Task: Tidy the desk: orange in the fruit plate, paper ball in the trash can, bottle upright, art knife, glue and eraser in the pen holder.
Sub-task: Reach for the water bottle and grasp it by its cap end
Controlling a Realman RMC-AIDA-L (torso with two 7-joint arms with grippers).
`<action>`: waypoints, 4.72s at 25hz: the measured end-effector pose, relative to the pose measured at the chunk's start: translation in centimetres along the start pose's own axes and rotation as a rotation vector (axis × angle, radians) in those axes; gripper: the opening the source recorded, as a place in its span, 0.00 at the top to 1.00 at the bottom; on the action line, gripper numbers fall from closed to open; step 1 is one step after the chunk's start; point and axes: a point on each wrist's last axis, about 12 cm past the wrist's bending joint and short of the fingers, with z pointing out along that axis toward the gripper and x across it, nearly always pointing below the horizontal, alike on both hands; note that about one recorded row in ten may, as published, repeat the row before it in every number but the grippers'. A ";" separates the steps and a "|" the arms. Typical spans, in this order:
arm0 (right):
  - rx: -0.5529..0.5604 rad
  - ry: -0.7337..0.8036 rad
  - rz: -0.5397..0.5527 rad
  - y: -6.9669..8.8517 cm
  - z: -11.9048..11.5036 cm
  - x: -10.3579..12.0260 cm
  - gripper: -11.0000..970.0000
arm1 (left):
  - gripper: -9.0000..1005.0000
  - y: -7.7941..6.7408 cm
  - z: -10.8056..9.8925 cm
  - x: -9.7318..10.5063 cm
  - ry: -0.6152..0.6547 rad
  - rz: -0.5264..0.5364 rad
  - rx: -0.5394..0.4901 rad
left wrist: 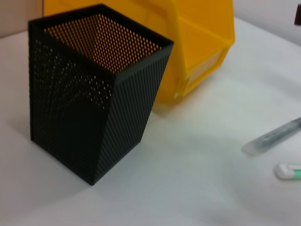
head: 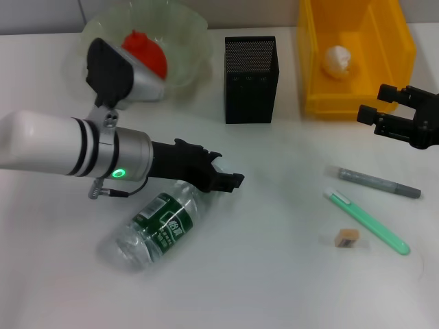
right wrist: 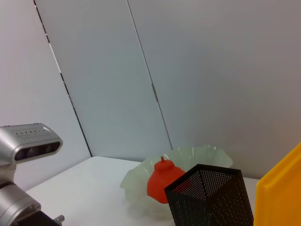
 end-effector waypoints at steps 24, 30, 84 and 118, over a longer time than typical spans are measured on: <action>0.000 -0.004 -0.006 -0.1 -0.2 -0.2 0.20 | 0.54 -1.3 -0.8 -2.7 0.094 0.083 0.004; 0.002 -0.003 -0.006 -0.1 -0.2 -0.1 0.20 | 0.48 -1.7 -0.8 -3.8 0.164 0.117 -0.057; -0.027 -0.010 0.027 0.5 0.0 0.4 0.20 | 0.56 -1.8 -4.2 -7.9 0.013 0.152 -0.101; -0.042 -0.021 0.017 0.5 0.5 0.0 0.20 | 0.85 2.5 -11.4 -4.7 -0.345 0.046 -0.172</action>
